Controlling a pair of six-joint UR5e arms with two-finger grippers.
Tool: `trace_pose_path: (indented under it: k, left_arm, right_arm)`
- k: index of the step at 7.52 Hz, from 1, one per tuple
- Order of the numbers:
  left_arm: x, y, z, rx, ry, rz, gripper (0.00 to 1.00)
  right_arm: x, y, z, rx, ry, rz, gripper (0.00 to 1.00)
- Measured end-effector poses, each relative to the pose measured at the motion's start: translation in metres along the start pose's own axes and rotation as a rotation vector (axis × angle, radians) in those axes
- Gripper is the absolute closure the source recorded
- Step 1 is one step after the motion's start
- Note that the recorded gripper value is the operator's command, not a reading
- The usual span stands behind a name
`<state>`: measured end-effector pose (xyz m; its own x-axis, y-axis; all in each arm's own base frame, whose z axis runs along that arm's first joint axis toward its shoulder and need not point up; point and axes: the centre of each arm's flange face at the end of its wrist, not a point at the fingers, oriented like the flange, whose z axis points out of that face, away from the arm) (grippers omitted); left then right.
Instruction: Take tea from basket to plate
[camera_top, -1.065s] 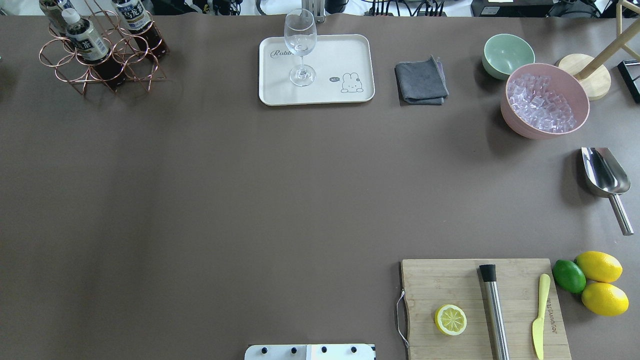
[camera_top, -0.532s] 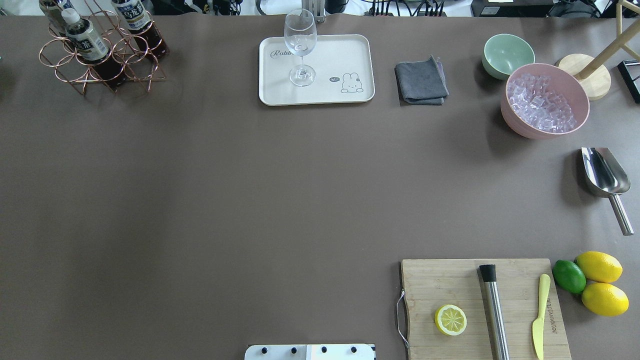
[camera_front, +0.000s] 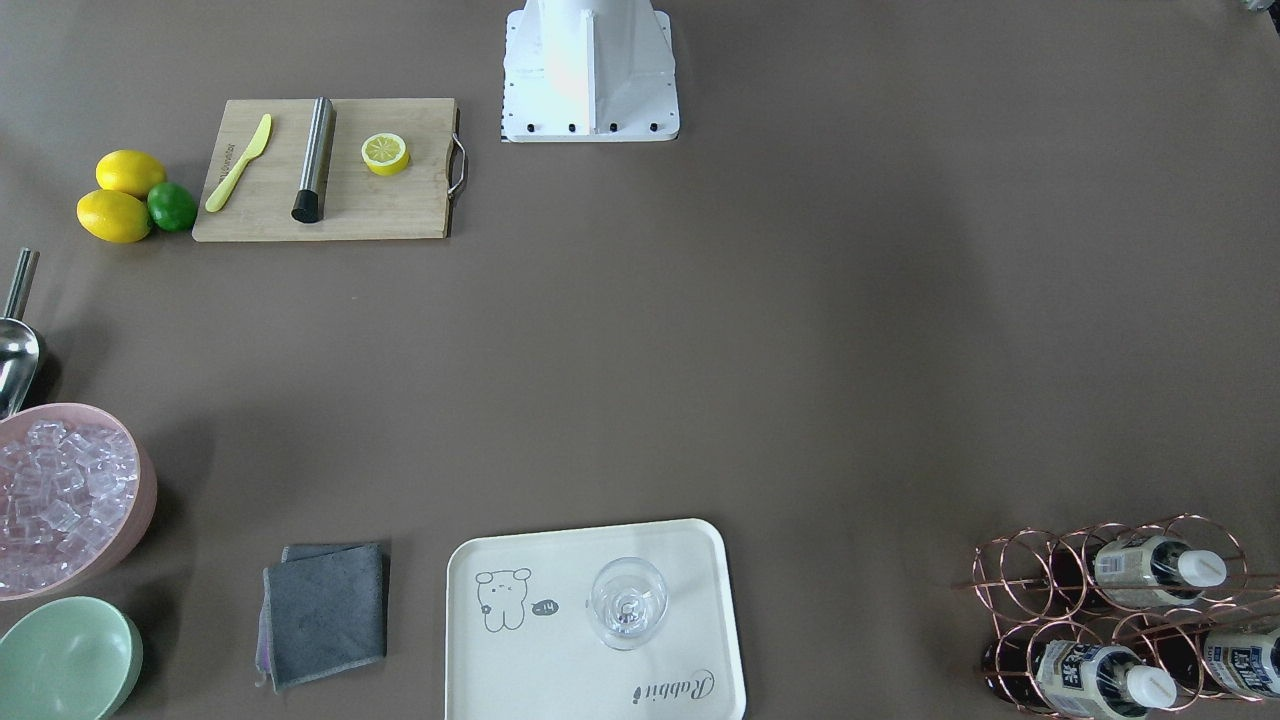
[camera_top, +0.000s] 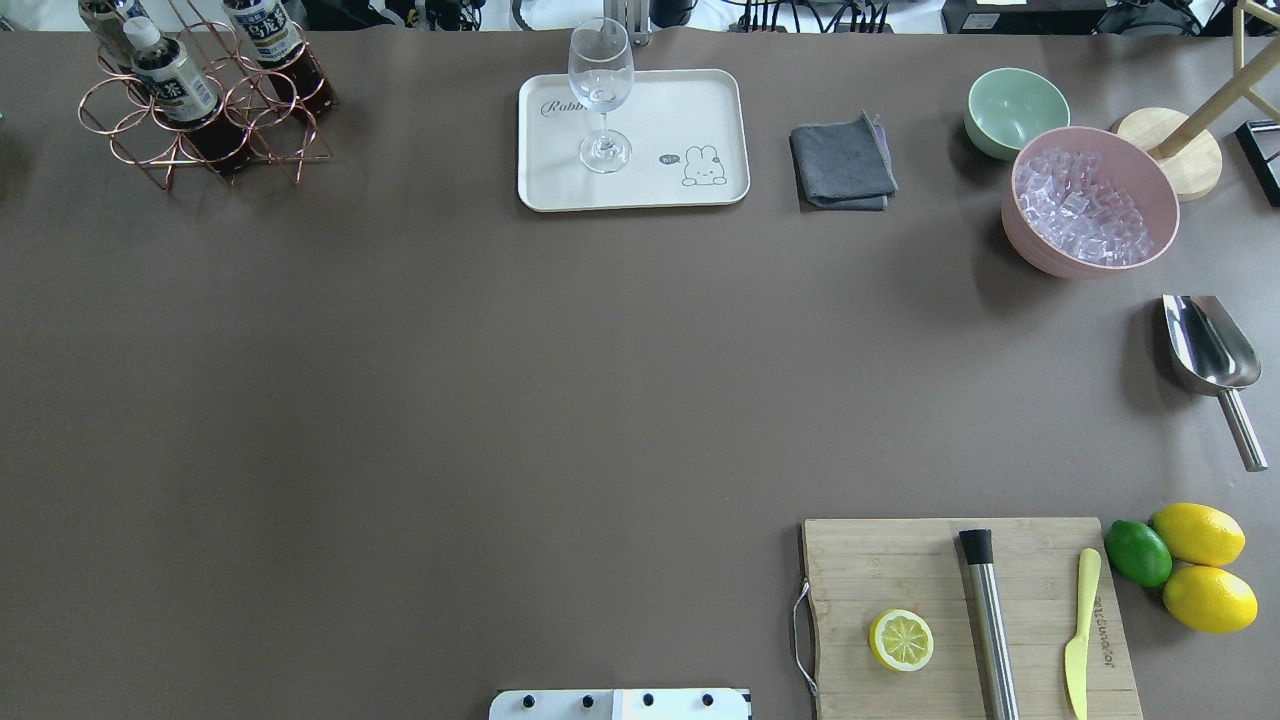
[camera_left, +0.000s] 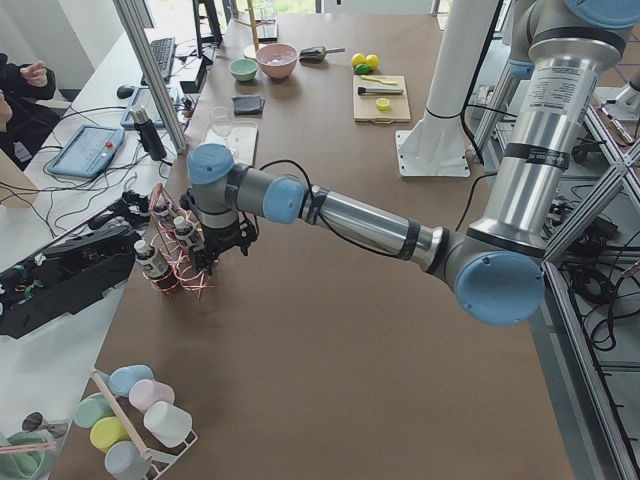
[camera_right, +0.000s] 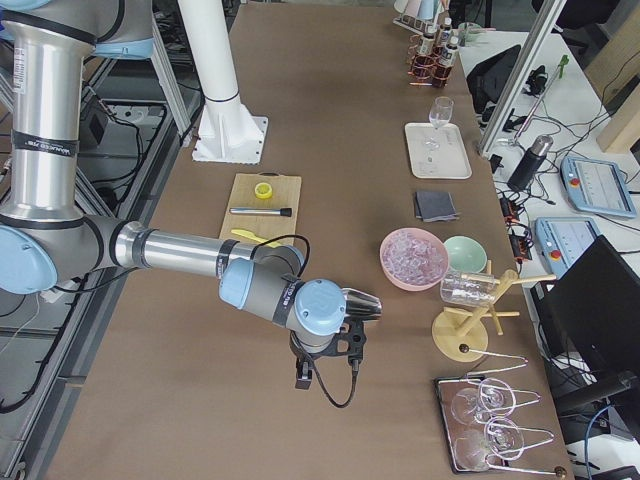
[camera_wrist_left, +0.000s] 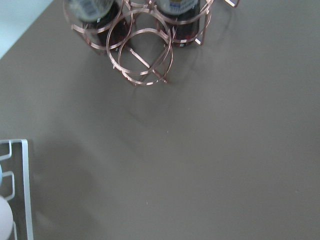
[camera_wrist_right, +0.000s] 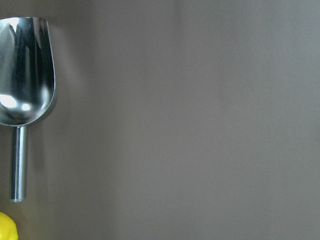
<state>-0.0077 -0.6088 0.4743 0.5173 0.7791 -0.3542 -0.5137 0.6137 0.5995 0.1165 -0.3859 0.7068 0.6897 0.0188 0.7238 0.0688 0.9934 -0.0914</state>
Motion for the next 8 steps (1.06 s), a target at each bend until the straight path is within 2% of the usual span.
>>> trace_pose_path:
  k: [2, 4, 5, 6, 8]
  left_arm:
    - [-0.005, -0.067, -0.057, -0.013, -0.003, 0.224, 0.02]
    - [-0.003, -0.106, -0.088, 0.001, -0.030, 0.352, 0.02]
    - [-0.007, -0.123, -0.097, -0.001, -0.045, 0.394, 0.02]
    - [-0.015, -0.136, -0.100, -0.009, -0.055, 0.478, 0.02]
    - [-0.039, -0.148, -0.088, 0.002, -0.083, 0.588, 0.02]
  right_arm:
    - [-0.001, -0.001, -0.002, 0.004, 0.001, -0.002, 0.00]
    - [-0.001, -0.002, -0.002, 0.004, 0.002, -0.002, 0.00]
    - [0.000, -0.002, -0.002, 0.003, 0.002, -0.002, 0.00]
    - [0.001, -0.001, -0.001, 0.001, 0.002, -0.001, 0.00]
    - [0.003, 0.001, 0.001, -0.003, 0.003, 0.001, 0.00]
